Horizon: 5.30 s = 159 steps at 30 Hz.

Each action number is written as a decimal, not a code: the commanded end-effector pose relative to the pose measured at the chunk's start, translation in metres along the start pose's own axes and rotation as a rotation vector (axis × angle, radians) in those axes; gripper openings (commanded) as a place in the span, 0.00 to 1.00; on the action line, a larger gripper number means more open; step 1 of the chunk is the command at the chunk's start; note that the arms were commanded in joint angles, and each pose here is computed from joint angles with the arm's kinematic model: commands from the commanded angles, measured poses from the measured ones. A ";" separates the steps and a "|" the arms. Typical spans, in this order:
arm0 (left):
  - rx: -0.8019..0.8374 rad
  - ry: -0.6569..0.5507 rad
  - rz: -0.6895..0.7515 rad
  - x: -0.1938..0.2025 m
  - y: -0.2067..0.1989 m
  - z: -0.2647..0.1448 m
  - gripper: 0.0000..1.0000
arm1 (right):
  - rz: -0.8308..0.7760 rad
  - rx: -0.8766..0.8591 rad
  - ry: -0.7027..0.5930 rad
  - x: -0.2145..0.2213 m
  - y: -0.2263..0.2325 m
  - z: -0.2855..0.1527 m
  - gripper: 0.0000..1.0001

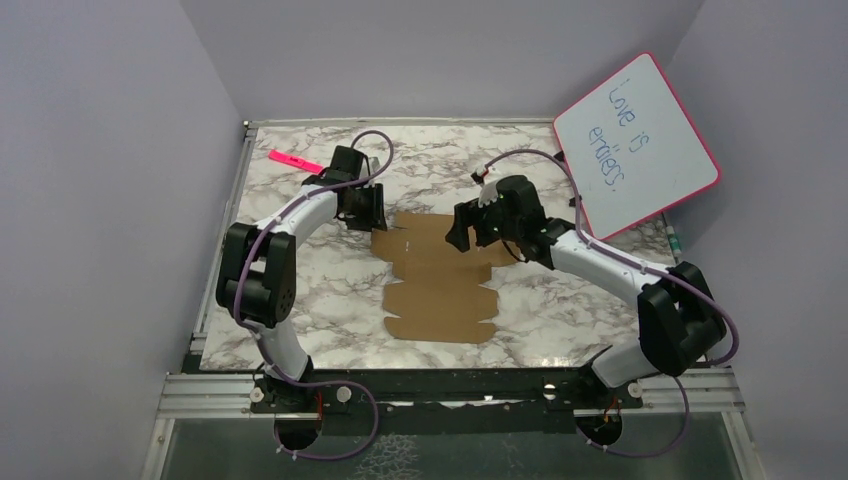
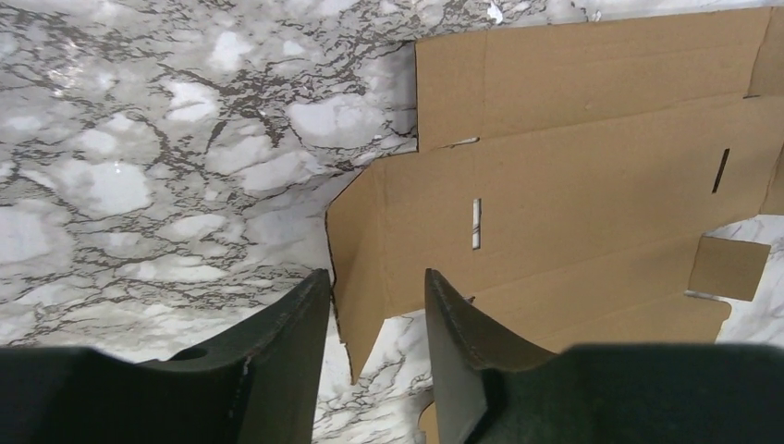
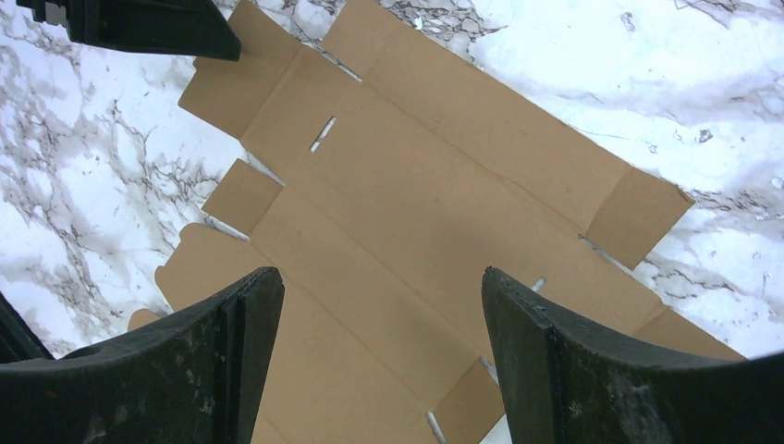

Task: Fold the paper box

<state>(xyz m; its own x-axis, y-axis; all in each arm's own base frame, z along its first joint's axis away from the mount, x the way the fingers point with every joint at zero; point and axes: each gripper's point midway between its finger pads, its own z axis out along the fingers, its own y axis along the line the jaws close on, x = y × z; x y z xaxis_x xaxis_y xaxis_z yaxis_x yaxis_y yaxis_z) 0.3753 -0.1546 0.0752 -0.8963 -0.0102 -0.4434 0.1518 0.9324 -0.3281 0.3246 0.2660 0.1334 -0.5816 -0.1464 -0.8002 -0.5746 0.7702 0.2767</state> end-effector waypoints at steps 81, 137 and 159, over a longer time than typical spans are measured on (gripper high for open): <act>0.139 -0.351 0.219 -0.032 -0.046 -0.092 0.05 | -0.410 -0.446 0.171 -0.062 -0.005 0.037 0.01; 0.250 -0.670 -0.190 -0.026 -0.047 -0.129 0.52 | -1.567 0.046 -0.080 -0.079 0.055 0.028 0.01; 0.334 -0.568 -0.182 -0.031 -0.059 -0.079 0.48 | -1.417 0.046 0.060 -0.011 0.024 0.048 0.01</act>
<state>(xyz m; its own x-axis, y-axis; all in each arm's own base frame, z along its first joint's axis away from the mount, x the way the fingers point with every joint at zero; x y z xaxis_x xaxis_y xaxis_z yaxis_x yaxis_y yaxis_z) 0.3471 -0.1695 0.1542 -0.6081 -0.4310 -0.6667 0.1501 0.7623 -0.6296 0.3480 0.3183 0.1333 0.4643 -0.8151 -0.3464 -0.6535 -0.0513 -0.7552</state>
